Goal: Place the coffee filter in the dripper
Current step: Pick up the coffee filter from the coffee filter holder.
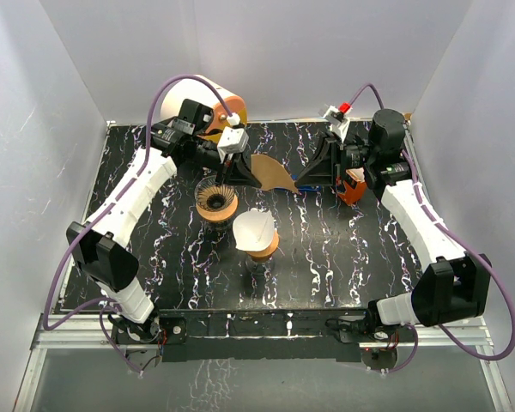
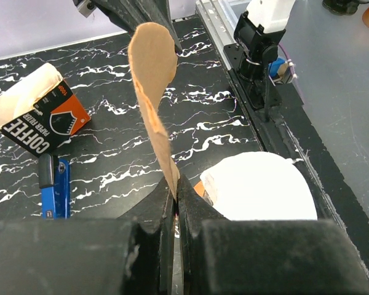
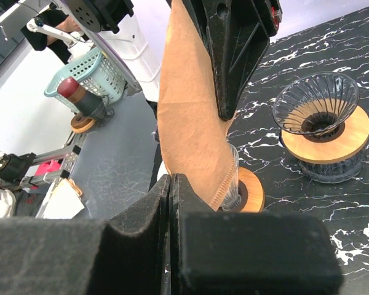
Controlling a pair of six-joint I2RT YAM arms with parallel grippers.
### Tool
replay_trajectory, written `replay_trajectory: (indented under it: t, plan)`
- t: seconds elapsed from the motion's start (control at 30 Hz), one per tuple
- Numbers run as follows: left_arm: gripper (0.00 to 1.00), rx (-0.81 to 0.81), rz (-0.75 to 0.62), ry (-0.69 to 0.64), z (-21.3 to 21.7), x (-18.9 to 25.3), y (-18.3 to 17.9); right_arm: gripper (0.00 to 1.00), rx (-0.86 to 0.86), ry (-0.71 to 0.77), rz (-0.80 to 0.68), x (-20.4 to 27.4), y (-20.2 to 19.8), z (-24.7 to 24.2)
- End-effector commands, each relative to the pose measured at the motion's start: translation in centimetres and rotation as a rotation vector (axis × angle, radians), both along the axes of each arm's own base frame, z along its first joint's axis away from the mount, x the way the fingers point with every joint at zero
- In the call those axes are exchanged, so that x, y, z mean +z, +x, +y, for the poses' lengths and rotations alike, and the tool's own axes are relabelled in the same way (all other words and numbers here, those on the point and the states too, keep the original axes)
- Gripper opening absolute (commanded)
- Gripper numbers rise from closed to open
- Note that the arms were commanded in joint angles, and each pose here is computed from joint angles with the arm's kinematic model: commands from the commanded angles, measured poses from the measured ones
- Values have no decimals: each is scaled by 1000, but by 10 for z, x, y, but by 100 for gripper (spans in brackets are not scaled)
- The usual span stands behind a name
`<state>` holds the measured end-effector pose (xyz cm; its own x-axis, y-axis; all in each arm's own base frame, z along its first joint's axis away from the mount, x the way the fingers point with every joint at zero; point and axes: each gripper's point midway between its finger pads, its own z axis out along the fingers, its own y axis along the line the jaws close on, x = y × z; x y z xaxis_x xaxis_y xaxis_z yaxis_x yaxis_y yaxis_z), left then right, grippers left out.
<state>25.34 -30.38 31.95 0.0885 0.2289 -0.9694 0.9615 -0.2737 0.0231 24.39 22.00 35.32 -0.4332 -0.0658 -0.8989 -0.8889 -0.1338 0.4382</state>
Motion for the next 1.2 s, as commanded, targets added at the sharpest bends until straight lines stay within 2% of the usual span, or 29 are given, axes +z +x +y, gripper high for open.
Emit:
replay_trajectory:
  t: [0.0,1.17]
  plan:
    - [0,-52,-77,-51,-4,18,-8,0,18,13,-73,11,-13,-1]
    - [0,-93,-93,-34,-19,13,-17,5,-1,8,-45,1,-15,2]
